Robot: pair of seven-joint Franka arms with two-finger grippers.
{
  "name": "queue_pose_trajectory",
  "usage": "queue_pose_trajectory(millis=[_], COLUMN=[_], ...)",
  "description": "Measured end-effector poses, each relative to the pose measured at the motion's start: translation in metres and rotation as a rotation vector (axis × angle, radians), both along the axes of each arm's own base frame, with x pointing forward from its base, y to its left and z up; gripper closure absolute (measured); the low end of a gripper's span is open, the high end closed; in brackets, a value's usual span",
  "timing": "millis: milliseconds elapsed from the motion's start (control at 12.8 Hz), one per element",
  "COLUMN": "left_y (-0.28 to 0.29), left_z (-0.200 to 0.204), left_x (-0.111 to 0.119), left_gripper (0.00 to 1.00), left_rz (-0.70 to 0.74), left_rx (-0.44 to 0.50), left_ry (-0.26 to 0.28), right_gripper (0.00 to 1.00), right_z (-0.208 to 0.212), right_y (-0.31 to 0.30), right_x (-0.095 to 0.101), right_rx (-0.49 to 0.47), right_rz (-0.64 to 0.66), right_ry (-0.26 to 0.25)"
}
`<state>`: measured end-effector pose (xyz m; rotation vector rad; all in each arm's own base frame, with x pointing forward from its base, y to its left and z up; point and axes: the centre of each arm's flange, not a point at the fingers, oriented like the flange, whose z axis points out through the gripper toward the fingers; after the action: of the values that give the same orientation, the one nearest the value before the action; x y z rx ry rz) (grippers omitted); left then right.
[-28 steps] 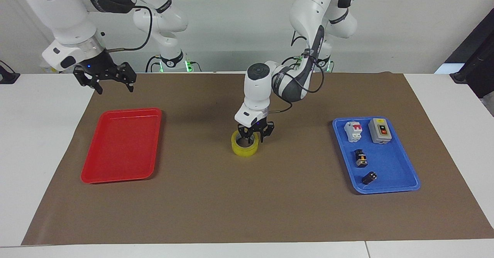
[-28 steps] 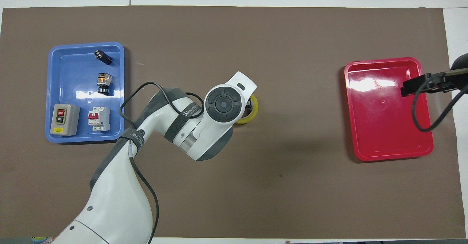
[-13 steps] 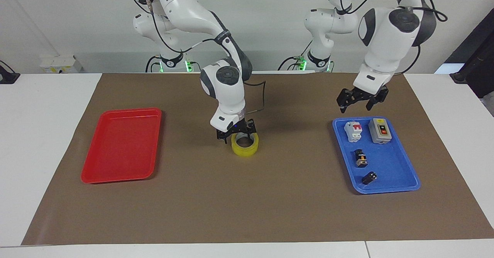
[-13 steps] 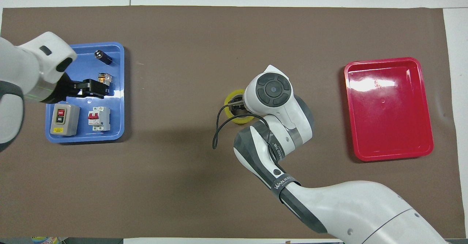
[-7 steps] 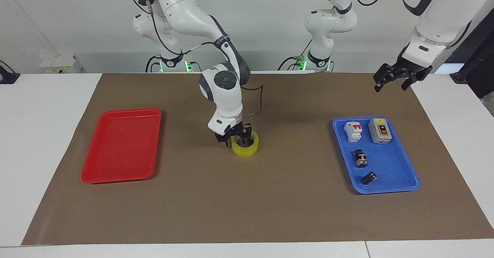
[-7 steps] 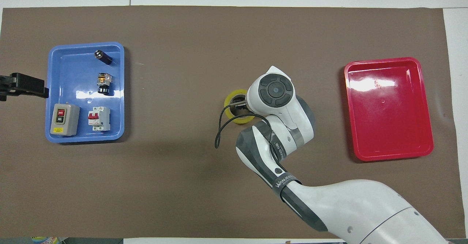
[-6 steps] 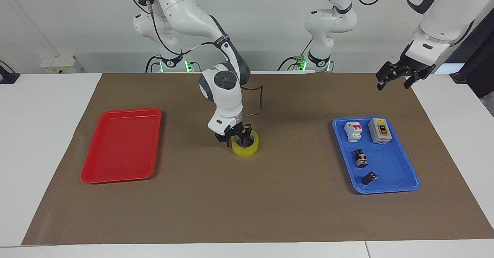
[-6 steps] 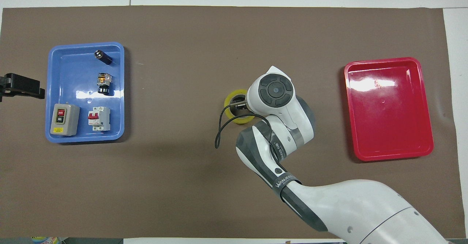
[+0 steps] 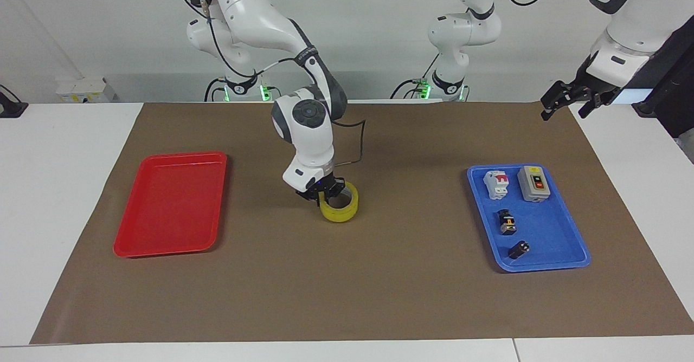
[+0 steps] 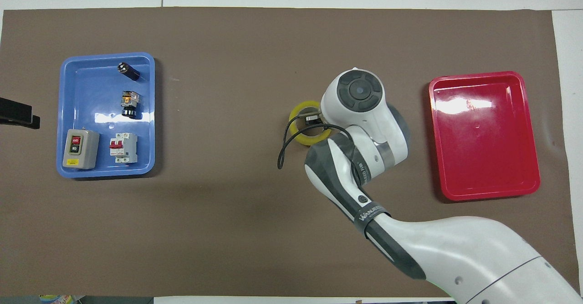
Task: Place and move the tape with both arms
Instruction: 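Carry the tape with the right gripper while the left gripper retracts, then lower the tape into the red tray and open the right gripper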
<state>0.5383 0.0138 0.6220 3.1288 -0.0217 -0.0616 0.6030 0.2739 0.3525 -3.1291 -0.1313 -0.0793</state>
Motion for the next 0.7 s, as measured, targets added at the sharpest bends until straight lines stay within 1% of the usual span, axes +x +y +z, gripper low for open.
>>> queue_pose_trajectory(millis=[156, 234, 312, 390, 546, 624, 702], left_y=[-0.004, -0.007, -0.013, -0.021, -0.032, -0.032, -0.032], left_z=[-0.001, -0.001, -0.001, -0.001, 0.001, 0.003, 0.005], left_x=[0.0, 0.0, 0.0, 0.0, 0.0, 0.001, 0.001], left_gripper=[0.0, 0.0, 0.0, 0.0, 0.0, 0.0, 0.0], left_rz=[-0.007, -0.012, -0.022, -0.037, -0.058, -0.058, -0.058], left_rx=[0.0, -0.002, -0.003, -0.003, -0.002, -0.002, -0.002], left_ry=[0.003, 0.003, 0.003, 0.003, -0.001, -0.006, -0.009], right_gripper=[0.79, 0.79, 0.79, 0.79, 0.79, 0.79, 0.79], right_z=[0.035, 0.053, 0.067, 0.076, 0.075, 0.068, 0.06], right_y=[-0.075, -0.124, -0.176, -0.227, -0.31, -0.338, -0.353], right_x=[0.028, 0.035, 0.038, 0.038, 0.034, 0.029, 0.024], right_rx=[-0.021, -0.028, -0.034, -0.035, -0.031, -0.026, -0.021], right_rz=[0.016, 0.039, 0.078, 0.118, 0.165, 0.175, 0.177], right_ry=[0.022, 0.035, 0.053, 0.069, 0.091, 0.106, 0.122])
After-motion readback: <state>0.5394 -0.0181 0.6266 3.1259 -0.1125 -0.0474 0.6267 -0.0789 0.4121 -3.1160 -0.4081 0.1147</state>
